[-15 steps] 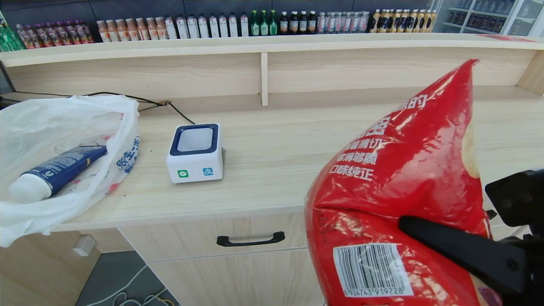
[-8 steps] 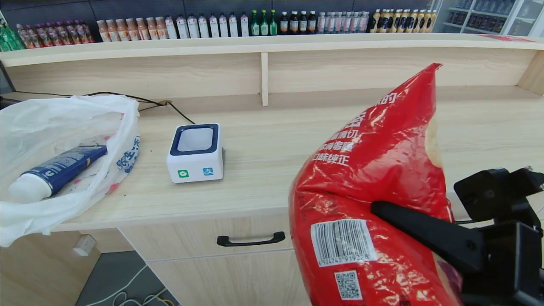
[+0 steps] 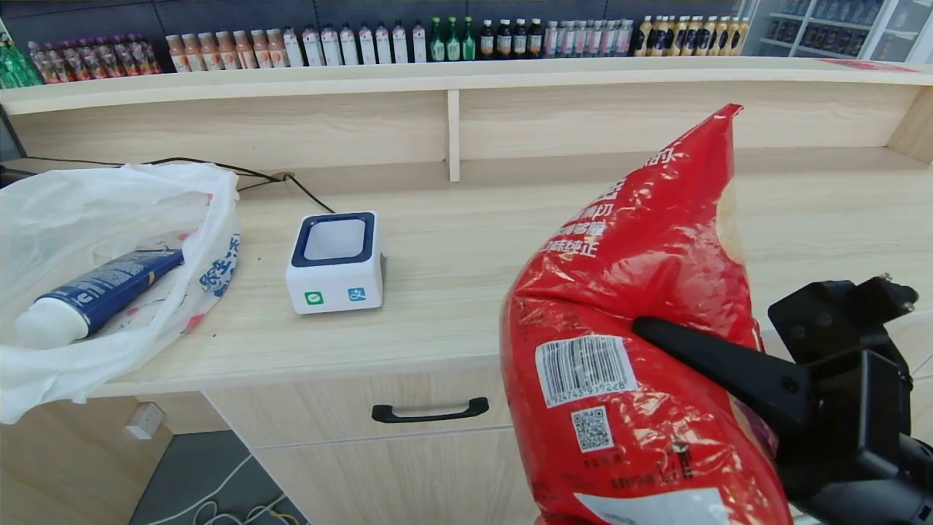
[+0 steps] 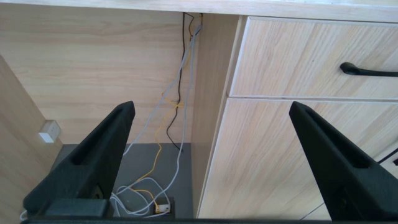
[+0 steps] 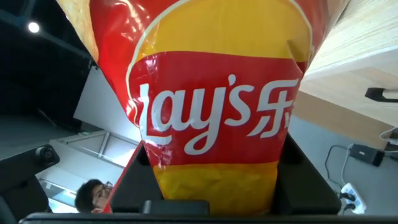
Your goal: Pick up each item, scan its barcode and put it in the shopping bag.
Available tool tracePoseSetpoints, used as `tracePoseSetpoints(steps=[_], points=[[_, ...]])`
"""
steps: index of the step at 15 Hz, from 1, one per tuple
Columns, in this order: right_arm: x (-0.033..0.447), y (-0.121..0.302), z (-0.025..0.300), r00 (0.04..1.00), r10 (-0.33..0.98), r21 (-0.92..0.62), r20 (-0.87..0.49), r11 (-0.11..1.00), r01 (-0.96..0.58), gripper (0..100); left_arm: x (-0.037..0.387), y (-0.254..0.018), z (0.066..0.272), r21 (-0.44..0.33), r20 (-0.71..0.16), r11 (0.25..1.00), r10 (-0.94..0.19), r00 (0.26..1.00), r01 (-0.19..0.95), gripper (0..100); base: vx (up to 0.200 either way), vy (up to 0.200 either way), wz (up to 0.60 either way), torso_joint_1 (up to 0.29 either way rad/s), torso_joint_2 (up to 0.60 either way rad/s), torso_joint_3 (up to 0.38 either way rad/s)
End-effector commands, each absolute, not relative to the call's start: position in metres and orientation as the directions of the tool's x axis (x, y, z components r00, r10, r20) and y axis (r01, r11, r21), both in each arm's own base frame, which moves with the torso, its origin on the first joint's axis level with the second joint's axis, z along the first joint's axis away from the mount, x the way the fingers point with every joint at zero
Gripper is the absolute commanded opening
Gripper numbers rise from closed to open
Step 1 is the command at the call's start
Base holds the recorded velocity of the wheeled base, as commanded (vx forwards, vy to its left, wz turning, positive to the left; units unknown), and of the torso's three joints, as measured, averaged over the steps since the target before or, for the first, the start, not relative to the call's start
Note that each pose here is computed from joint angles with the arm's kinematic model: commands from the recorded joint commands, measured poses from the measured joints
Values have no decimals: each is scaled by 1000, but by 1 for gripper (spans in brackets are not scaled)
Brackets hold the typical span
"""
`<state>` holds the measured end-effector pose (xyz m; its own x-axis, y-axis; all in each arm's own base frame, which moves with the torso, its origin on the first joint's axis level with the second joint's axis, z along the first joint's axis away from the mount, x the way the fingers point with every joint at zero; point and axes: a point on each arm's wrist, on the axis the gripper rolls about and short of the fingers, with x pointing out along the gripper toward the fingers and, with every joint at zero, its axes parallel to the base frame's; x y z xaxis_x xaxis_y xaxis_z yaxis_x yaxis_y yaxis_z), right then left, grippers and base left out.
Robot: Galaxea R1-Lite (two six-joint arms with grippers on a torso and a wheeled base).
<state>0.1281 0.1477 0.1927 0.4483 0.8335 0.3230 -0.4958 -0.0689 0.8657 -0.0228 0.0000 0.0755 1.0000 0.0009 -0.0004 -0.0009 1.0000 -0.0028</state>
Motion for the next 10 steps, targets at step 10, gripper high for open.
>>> tracePoseSetpoints(steps=[10], points=[[123,131,200,471,804,880,364,-132,-455,0,-23,0,75,-3,0,1000,2,1000,-2,100,0,0,0,0,0,0]])
